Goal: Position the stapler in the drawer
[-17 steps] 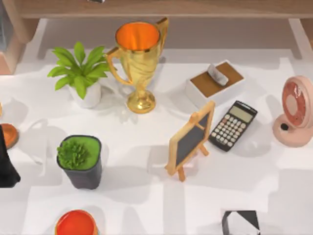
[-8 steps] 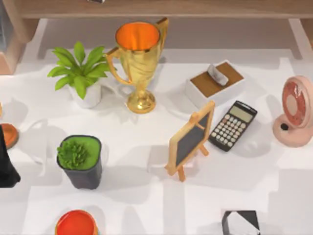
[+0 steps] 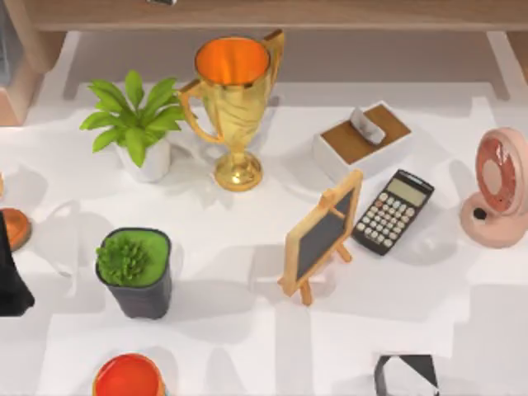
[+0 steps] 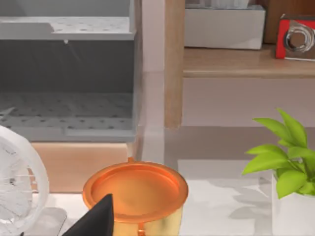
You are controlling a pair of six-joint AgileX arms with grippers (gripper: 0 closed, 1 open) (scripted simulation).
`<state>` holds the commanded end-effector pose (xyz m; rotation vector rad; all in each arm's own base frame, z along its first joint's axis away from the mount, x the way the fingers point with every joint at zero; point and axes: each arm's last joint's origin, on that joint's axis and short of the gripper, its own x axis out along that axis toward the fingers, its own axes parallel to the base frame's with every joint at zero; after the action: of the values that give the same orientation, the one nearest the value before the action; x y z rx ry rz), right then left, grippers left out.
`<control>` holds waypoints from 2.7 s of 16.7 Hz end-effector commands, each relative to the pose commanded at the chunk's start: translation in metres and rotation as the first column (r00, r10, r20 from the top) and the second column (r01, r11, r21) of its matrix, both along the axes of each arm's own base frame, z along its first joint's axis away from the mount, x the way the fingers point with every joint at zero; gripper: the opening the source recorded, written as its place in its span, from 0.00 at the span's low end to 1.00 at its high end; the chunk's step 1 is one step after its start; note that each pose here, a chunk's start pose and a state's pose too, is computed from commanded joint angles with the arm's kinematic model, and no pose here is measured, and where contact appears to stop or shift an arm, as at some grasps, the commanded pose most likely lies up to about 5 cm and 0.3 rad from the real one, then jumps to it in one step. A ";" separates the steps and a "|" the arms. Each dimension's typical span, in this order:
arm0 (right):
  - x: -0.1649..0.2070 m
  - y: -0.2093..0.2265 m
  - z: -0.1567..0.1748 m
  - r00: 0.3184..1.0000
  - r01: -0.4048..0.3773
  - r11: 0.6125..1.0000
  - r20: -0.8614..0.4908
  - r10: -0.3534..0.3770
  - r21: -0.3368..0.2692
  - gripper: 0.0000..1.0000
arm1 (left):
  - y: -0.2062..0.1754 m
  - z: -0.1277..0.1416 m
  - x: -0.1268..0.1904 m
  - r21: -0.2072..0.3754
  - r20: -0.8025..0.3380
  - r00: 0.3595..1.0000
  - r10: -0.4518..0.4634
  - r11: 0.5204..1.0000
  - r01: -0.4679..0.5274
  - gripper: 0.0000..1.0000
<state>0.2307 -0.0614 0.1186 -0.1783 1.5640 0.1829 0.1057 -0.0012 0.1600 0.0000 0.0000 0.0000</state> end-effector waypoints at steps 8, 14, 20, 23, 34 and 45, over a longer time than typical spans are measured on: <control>0.000 0.000 0.001 1.000 0.001 1.000 0.002 -0.001 -0.001 0.00 | 0.000 0.000 0.000 0.000 0.000 1.000 0.000 1.000 0.000 1.00; 0.000 0.000 0.028 1.000 0.002 1.000 -0.001 -0.002 0.000 0.00 | 0.000 0.000 0.000 0.000 0.000 1.000 0.000 1.000 0.000 1.00; 0.001 -0.001 0.032 1.000 0.004 1.000 0.008 -0.004 -0.003 0.00 | 0.000 0.000 0.000 0.000 0.000 1.000 0.000 1.000 0.000 1.00; 0.014 -0.008 0.056 0.996 0.020 0.999 0.089 -0.017 -0.030 0.00 | 0.000 0.000 0.000 0.000 0.000 1.000 0.000 1.000 0.000 1.00; 0.101 -0.064 0.277 0.788 0.172 0.965 0.616 -0.014 -0.197 0.00 | 0.000 0.000 0.000 0.000 0.000 1.000 0.000 1.000 0.000 1.00; 0.184 -0.107 0.263 0.823 0.222 0.964 0.559 -0.104 -0.148 0.00 | 0.000 0.000 0.000 0.000 0.000 1.000 0.000 1.000 0.000 1.00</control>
<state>0.4148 -0.1683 0.3818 -0.2348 1.0098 -0.1637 0.1057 -0.0012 0.1600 0.0000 0.0000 0.0000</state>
